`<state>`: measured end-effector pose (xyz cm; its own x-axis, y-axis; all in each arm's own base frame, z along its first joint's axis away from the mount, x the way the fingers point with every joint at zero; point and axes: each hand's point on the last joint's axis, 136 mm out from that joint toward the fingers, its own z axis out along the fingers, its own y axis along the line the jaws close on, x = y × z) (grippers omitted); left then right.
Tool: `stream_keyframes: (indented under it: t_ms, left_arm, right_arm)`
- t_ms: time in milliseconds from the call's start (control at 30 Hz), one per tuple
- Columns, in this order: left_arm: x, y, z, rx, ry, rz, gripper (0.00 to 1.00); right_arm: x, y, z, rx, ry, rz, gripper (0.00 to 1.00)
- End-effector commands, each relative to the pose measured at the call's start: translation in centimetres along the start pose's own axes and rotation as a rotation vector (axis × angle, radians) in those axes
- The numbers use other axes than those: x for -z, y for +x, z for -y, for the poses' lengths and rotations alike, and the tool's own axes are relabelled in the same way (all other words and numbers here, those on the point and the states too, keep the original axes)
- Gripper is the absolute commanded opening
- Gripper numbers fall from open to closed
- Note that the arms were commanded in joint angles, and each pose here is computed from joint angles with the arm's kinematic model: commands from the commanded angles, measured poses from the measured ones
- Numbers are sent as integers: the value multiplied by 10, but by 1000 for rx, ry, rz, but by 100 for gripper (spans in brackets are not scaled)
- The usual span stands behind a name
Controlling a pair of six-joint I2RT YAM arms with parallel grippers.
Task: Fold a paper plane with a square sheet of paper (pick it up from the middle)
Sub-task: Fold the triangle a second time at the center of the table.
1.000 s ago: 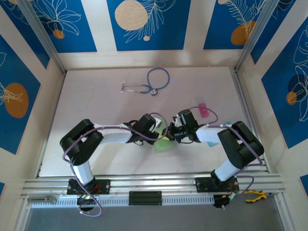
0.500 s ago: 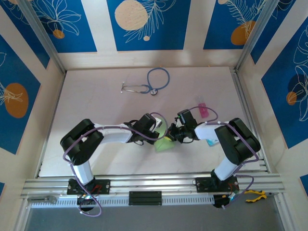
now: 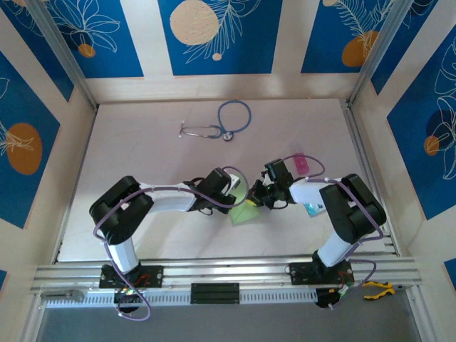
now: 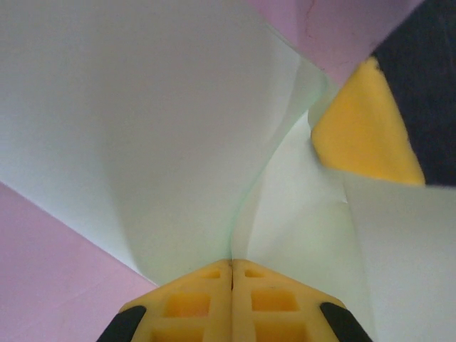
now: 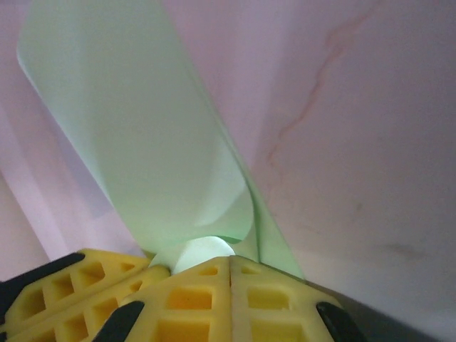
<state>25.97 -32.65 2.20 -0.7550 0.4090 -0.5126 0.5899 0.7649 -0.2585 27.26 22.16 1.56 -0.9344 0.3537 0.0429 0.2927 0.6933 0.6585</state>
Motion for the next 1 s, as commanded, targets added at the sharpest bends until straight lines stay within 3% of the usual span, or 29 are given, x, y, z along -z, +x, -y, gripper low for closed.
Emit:
stream_keyframes:
  t_ms: [0, 267, 433, 633, 767, 967]
  left_arm:
    - [-8, 27, -13, -2, -28, -92, 0]
    - [-8, 28, -15, -4, -34, -97, 0]
    - [-8, 29, -15, -5, -35, -100, 0]
    - [-8, 28, -14, -6, -34, -97, 0]
    - [-8, 27, -14, -8, -32, -95, 0]
    - [-8, 28, -14, -10, -30, -100, 0]
  right_arm:
    - [0, -6, 23, -24, 87, 21, 1]
    - [8, -21, 23, -60, 72, 55, 2]
    - [22, -21, -9, 26, -19, 80, 2]
    - [18, -8, -29, 104, -93, 28, 1]
    - [3, -2, -24, 106, -59, -26, 1]
    - [-10, -16, 10, 60, 79, 5, 1]
